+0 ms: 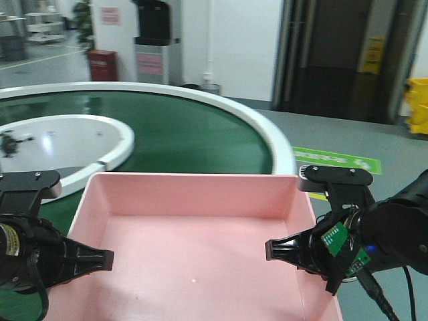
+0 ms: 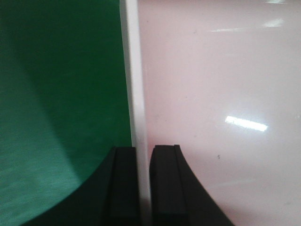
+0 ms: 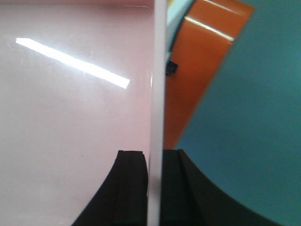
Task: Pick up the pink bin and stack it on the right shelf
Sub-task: 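Hold the pink bin with both grippers while driving to the shelf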
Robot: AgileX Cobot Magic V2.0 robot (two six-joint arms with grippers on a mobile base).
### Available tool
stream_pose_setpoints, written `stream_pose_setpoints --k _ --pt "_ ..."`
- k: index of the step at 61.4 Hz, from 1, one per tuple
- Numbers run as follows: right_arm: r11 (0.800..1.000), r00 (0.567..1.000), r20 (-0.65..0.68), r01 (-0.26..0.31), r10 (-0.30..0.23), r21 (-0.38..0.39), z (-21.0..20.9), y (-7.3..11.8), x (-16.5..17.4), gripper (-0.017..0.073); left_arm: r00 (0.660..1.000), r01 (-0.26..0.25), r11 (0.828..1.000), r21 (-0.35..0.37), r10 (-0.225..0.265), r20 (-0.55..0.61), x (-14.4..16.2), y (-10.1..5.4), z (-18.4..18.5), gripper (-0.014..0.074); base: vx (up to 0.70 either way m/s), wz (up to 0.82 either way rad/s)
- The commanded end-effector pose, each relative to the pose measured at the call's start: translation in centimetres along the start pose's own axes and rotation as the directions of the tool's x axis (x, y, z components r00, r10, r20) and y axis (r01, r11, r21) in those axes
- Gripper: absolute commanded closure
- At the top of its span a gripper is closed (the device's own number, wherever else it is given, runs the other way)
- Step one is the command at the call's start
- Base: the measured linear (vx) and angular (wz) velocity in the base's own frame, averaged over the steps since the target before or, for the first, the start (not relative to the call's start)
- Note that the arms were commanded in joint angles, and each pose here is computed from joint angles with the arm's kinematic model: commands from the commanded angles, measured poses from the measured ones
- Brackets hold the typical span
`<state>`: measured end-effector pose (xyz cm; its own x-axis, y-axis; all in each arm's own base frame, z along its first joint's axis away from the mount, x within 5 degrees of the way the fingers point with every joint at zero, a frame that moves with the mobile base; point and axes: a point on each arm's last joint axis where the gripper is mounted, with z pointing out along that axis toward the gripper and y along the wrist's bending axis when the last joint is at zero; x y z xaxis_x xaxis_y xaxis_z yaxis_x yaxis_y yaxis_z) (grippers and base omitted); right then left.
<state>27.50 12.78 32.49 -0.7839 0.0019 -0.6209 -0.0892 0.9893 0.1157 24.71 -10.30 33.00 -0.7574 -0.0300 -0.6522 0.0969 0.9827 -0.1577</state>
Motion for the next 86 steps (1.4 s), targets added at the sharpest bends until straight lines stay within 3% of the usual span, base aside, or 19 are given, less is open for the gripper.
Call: stream_pose_setpoints --k 1,59,86 --pt "0.998 0.992 0.113 0.048 -0.051 0.031 -2.03 -0.77 -1.42 0.0513 0.992 -0.031 1.000 0.005 0.030 0.120 -1.37 0.08 -1.98 0.0475 -0.16 -0.64" --pt "0.998 0.992 0.112 0.047 -0.051 0.031 -2.03 -0.77 -1.41 0.0513 0.992 -0.031 1.000 0.004 0.030 0.119 -1.36 0.08 -1.98 0.0475 -0.13 -0.80" --pt "0.998 0.994 0.097 0.046 -0.050 0.040 -2.02 -0.86 -1.28 0.0513 0.992 -0.031 1.000 0.004 0.030 0.119 -1.36 0.08 -1.98 0.0475 0.03 -0.30"
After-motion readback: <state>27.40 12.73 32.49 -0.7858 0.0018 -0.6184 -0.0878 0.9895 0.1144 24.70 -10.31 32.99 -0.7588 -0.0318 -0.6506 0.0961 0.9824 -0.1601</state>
